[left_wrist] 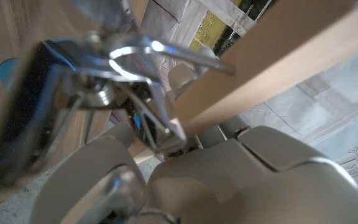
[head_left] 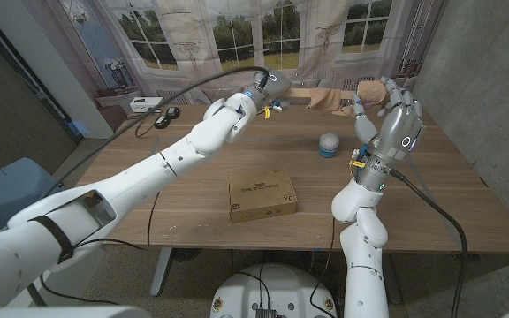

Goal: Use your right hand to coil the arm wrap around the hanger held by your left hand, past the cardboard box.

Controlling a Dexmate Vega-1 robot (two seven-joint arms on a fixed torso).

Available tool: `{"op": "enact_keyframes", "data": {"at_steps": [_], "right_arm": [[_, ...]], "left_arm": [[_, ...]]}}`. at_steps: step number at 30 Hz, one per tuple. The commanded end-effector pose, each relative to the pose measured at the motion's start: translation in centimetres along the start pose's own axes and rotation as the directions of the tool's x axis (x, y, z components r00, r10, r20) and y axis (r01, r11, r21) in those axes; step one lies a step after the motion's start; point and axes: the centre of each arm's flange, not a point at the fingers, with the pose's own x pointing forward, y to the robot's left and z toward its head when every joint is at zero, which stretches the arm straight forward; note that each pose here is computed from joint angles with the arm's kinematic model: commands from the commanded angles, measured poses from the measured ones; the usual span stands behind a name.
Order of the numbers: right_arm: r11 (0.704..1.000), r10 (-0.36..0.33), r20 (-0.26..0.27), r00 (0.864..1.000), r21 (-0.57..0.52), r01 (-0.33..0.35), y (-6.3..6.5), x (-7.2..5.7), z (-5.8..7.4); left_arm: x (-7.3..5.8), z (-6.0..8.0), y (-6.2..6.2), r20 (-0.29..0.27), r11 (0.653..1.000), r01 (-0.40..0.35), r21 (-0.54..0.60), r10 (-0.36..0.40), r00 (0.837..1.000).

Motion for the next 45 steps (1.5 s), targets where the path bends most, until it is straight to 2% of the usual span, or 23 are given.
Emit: {"op": "enact_keyframes", "data": {"at_steps": [1, 18, 24, 31, 36, 37, 38, 40, 42, 43, 45], "right_arm": [[0.999, -0.027, 0.086, 0.996, 0.033, 0.024, 0.0, 1.9, 1.2], [0.996, -0.062, 0.191, 0.980, 0.072, 0.049, 0.6, 4.4, 3.2], [0.995, -0.073, 0.211, 0.975, 0.081, 0.057, 1.1, 5.2, 3.5], [0.994, -0.089, 0.233, 0.968, 0.079, 0.072, 2.0, 6.7, 3.3], [0.996, -0.087, 0.284, 0.955, 0.055, 0.074, 2.5, 7.7, 3.6], [0.996, -0.086, 0.284, 0.955, 0.054, 0.074, 2.5, 7.7, 3.6], [0.996, -0.087, 0.290, 0.953, 0.055, 0.074, 2.7, 7.9, 3.8], [0.996, -0.085, 0.295, 0.952, 0.055, 0.072, 2.9, 8.0, 3.9], [0.996, -0.083, 0.300, 0.950, 0.055, 0.070, 3.0, 8.2, 3.9], [0.996, -0.082, 0.301, 0.950, 0.053, 0.069, 3.0, 8.3, 3.8], [0.996, -0.079, 0.297, 0.952, 0.051, 0.066, 3.1, 8.5, 3.8]], "left_arm": [[-0.4, 1.1, -0.3, 0.109, 0.990, -0.089, 0.111, 0.076, 0.991], [-1.2, 1.7, -0.7, 0.208, 0.962, -0.220, 0.163, 0.184, 0.961], [-1.7, 1.7, -0.9, 0.231, 0.947, -0.283, 0.149, 0.245, 0.942], [-2.6, 1.7, -1.0, 0.268, 0.906, -0.407, 0.115, 0.367, 0.891], [-3.5, 1.7, -1.3, 0.306, 0.836, -0.539, 0.102, 0.489, 0.817], [-3.5, 1.7, -1.3, 0.306, 0.835, -0.541, 0.102, 0.491, 0.816], [-3.7, 1.7, -1.4, 0.317, 0.808, -0.579, 0.108, 0.524, 0.790], [-3.9, 1.7, -1.5, 0.318, 0.791, -0.604, 0.098, 0.551, 0.772], [-4.0, 1.6, -1.5, 0.313, 0.788, -0.607, 0.101, 0.554, 0.771], [-4.0, 1.5, -1.6, 0.314, 0.779, -0.620, 0.097, 0.567, 0.761], [-4.1, 1.5, -1.7, 0.313, 0.778, -0.622, 0.094, 0.570, 0.760]]}}
